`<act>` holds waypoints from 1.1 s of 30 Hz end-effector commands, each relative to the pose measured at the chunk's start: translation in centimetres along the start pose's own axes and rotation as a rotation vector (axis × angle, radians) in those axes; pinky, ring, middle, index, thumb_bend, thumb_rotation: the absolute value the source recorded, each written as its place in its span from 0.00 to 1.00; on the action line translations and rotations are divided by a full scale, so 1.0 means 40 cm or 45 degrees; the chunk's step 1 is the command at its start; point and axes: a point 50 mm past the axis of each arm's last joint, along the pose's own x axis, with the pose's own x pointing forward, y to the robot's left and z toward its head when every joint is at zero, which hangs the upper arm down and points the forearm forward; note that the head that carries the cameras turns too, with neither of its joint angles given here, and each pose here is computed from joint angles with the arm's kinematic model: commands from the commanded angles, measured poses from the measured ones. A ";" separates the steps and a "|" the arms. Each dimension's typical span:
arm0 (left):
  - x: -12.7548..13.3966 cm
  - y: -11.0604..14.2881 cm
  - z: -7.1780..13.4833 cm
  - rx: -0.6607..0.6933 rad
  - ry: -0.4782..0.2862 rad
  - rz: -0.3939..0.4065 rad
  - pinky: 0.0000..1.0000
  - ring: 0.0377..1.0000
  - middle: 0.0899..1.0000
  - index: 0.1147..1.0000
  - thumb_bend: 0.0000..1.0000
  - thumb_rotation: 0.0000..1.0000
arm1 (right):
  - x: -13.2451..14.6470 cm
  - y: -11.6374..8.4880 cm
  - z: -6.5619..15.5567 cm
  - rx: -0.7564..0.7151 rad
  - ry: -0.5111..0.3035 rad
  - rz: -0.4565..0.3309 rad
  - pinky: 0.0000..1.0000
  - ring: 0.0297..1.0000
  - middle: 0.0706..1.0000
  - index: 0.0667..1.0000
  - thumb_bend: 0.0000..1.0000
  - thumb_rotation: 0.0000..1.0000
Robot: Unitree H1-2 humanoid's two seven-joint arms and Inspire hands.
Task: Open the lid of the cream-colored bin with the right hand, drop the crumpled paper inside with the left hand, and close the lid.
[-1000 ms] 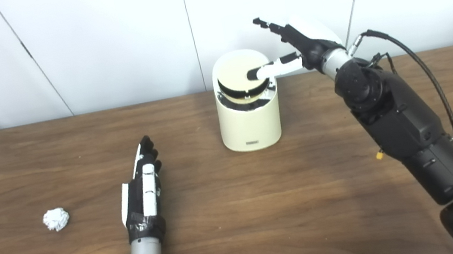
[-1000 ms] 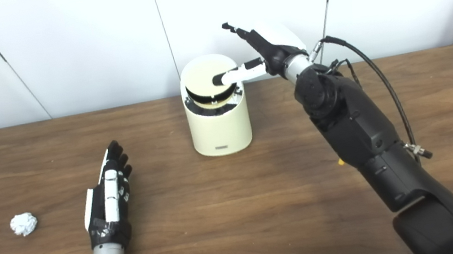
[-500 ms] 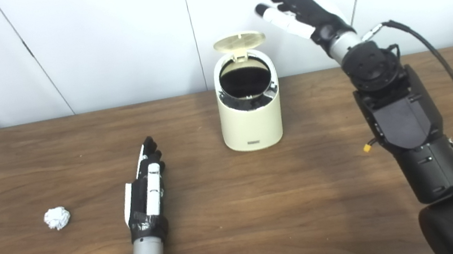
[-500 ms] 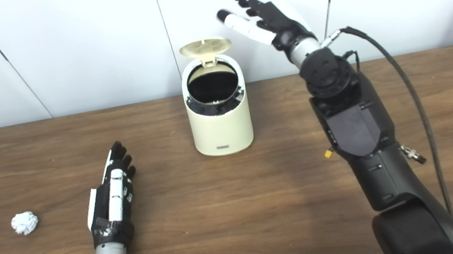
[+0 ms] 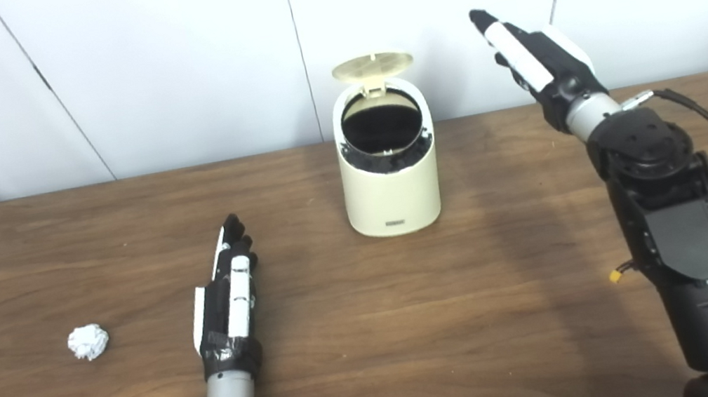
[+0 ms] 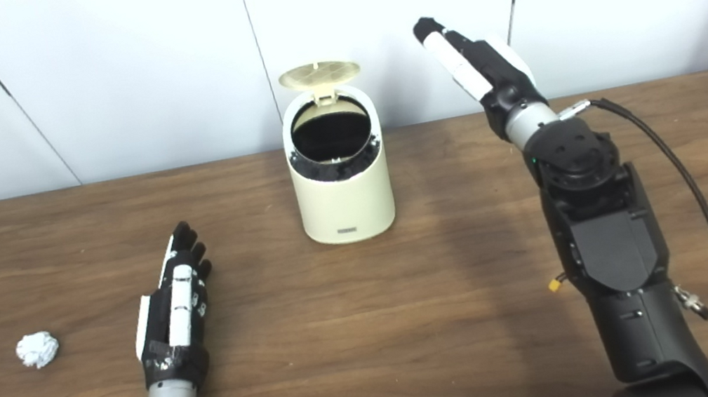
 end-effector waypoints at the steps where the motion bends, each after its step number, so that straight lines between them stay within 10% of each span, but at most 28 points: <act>1: -0.013 0.004 -0.007 -0.021 -0.008 0.002 1.00 1.00 1.00 1.00 0.37 0.81 | -0.009 -0.025 0.041 -0.007 -0.083 -0.031 1.00 1.00 0.98 0.94 0.53 0.97; 33: -0.009 0.039 0.007 -0.035 -0.030 0.024 1.00 1.00 1.00 0.99 0.40 0.84 | -0.211 0.011 -0.242 0.440 -0.118 -0.182 1.00 1.00 1.00 0.98 0.60 1.00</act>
